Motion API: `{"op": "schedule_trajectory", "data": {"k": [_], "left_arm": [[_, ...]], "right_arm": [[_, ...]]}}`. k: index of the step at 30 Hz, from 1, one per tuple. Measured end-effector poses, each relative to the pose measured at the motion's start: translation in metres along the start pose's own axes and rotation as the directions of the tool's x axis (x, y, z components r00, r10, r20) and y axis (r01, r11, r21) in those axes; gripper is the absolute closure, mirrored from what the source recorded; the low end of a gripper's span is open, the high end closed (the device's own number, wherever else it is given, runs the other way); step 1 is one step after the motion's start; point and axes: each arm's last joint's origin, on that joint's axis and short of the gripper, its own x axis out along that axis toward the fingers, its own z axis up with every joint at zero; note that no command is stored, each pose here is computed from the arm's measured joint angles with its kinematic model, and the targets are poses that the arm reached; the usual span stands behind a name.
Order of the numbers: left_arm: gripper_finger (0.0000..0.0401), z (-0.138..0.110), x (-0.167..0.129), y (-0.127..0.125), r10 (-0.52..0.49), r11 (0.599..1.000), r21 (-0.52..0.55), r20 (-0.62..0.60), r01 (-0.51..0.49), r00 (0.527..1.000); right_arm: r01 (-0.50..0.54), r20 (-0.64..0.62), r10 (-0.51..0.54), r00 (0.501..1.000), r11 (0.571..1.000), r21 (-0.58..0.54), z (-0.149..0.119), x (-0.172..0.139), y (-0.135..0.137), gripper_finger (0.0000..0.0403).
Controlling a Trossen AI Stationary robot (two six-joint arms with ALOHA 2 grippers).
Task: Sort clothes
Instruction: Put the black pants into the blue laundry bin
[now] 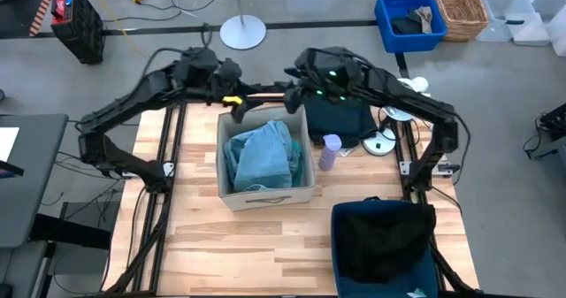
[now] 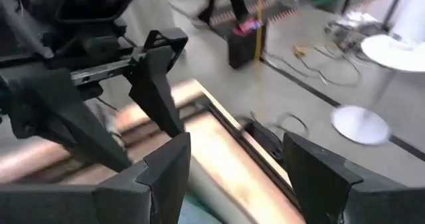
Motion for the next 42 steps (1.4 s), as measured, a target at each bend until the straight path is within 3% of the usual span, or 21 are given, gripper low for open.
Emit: {"op": "schedule_trajectory", "data": {"k": [6,11,20,25,42], "left_arm": [[0.0182,-0.017,0.041,0.036,0.031,0.987,-0.159,0.004,-0.030,1.000],[0.0182,-0.022,0.058,0.054,0.077,0.978,-0.194,-0.032,-0.082,0.997],[0.0182,-0.016,0.057,0.076,0.140,0.952,-0.275,0.016,-0.131,0.990],[0.0182,-0.014,0.054,0.085,0.142,0.942,-0.310,0.017,-0.129,0.990],[0.0182,-0.015,0.054,0.082,0.072,0.958,-0.279,0.002,-0.068,0.997]], "right_arm": [[0.129,-0.101,-0.124,0.987,0.990,0.049,-0.009,0.043,-0.038,0.0148],[0.233,-0.200,-0.219,0.955,0.971,0.053,-0.021,0.067,-0.076,0.0148],[0.240,-0.310,-0.201,0.929,0.967,0.091,-0.042,0.102,-0.119,0.0148],[0.239,-0.321,-0.198,0.926,0.966,0.095,-0.044,0.104,-0.123,0.0148],[0.210,-0.326,-0.169,0.930,0.973,0.096,-0.048,0.108,-0.107,0.0148]]}}
